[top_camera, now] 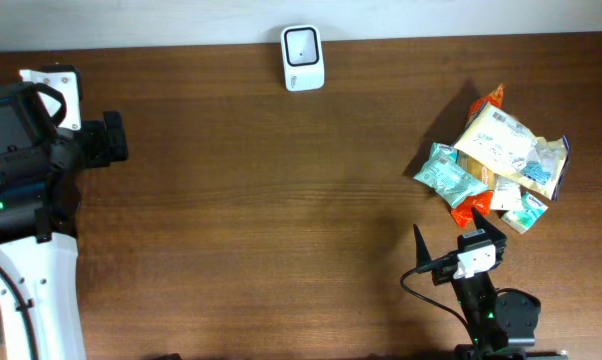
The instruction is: Scan the item barcode
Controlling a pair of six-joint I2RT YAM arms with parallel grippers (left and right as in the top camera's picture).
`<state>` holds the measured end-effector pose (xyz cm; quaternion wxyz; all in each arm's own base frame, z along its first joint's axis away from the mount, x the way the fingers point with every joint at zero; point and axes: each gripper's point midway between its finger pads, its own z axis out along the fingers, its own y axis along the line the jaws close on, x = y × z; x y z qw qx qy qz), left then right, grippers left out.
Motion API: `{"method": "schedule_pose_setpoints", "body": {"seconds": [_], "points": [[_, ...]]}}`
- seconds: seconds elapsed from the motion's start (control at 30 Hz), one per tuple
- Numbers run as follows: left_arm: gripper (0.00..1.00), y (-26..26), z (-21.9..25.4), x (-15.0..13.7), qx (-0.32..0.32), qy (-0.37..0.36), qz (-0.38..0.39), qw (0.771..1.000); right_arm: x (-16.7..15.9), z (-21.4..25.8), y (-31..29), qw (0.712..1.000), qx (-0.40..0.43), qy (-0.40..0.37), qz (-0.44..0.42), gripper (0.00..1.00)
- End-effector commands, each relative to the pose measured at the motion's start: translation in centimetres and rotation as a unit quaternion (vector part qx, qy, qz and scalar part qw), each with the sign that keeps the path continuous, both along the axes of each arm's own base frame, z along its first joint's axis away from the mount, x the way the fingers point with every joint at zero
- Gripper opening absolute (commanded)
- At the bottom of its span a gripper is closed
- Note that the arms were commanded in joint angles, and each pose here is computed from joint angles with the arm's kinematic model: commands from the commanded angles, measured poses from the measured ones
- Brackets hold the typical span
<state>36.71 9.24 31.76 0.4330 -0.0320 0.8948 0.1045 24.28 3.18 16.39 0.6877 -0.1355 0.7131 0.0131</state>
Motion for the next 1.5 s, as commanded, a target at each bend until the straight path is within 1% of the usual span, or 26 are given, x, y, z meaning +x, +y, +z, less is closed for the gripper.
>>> {"method": "schedule_pose_setpoints", "body": {"seconds": [0.0, 0.2, 0.27, 0.33, 0.43, 0.47, 0.53, 0.63, 0.7, 0.77, 0.97, 1.07, 1.1, 1.2, 1.47], "points": [[0.99, 0.0, 0.5, 0.0, 0.003, -0.005, -0.006, 1.000, 0.0, -0.2, -0.1, 1.000, 0.004, 0.000, -0.001, 0.99], [0.99, 0.0, 0.5, 0.0, 0.003, -0.005, -0.006, 1.000, 0.0, -0.2, -0.1, 1.000, 0.004, 0.000, -0.001, 0.99], [0.99, -0.2, 1.1, -0.4, 0.005, -0.014, -0.006, 1.000, 0.0, -0.2, -0.1, 1.000, 0.004, 0.000, -0.001, 0.99], [0.99, -0.2, 1.9, -1.9, 0.014, -0.027, 0.001, 1.000, 0.0, -0.2, -0.1, 1.000, 0.004, 0.000, -0.001, 0.99], [0.99, -0.9, 0.8, -4.8, 0.017, -0.035, 0.002, 0.999, 0.0, -0.2, -0.1, 1.000, 0.004, 0.000, -0.001, 0.99], [0.99, -1.2, 0.1, -5.3, 0.019, -0.043, -0.001, 0.999, 0.0, -0.2, -0.1, 1.000, 0.004, 0.000, -0.001, 0.99], [0.99, -2.4, -1.1, -5.9, 0.030, -0.099, -0.018, 0.994, 0.0, -0.2, -0.1, 1.000, 0.004, 0.000, -0.001, 0.99], [0.99, -4.5, -3.4, -6.8, 0.043, -0.191, -0.048, 0.980, 0.0, -0.2, -0.1, 1.000, 0.004, 0.000, -0.001, 0.99], [0.99, -5.8, -5.3, -7.8, 0.043, -0.222, -0.070, 0.971, 0.0, -0.2, -0.1, 1.000, 0.004, 0.000, -0.001, 0.99], [0.99, -7.1, -7.9, -8.9, 0.062, -0.253, -0.106, 0.960, 0.0, -0.2, -0.1, 1.000, 0.004, 0.000, -0.001, 0.99], [0.99, -7.7, -12.1, -11.1, 0.078, -0.311, -0.113, 0.940, 0.0, -0.2, -0.1, 1.000, 0.004, 0.000, -0.001, 0.99], [0.99, -7.7, -12.9, -11.6, 0.097, -0.320, -0.114, 0.936, 0.0, -0.2, -0.1, 1.000, 0.004, 0.000, -0.001, 0.99], [0.99, -7.5, -13.6, -11.7, 0.097, -0.314, -0.110, 0.938, 0.0, -0.2, -0.1, 1.000, 0.004, 0.000, -0.001, 0.99], [0.99, -7.1, -16.1, -12.2, 0.092, -0.269, -0.103, 0.953, 0.0, -0.2, -0.1, 1.000, 0.004, 0.000, -0.001, 0.99], [0.99, -7.2, -16.2, -12.2, 0.092, -0.268, -0.103, 0.954, 0.0, -0.2, -0.1, 1.000, 0.004, 0.000, -0.001, 0.99]]}}
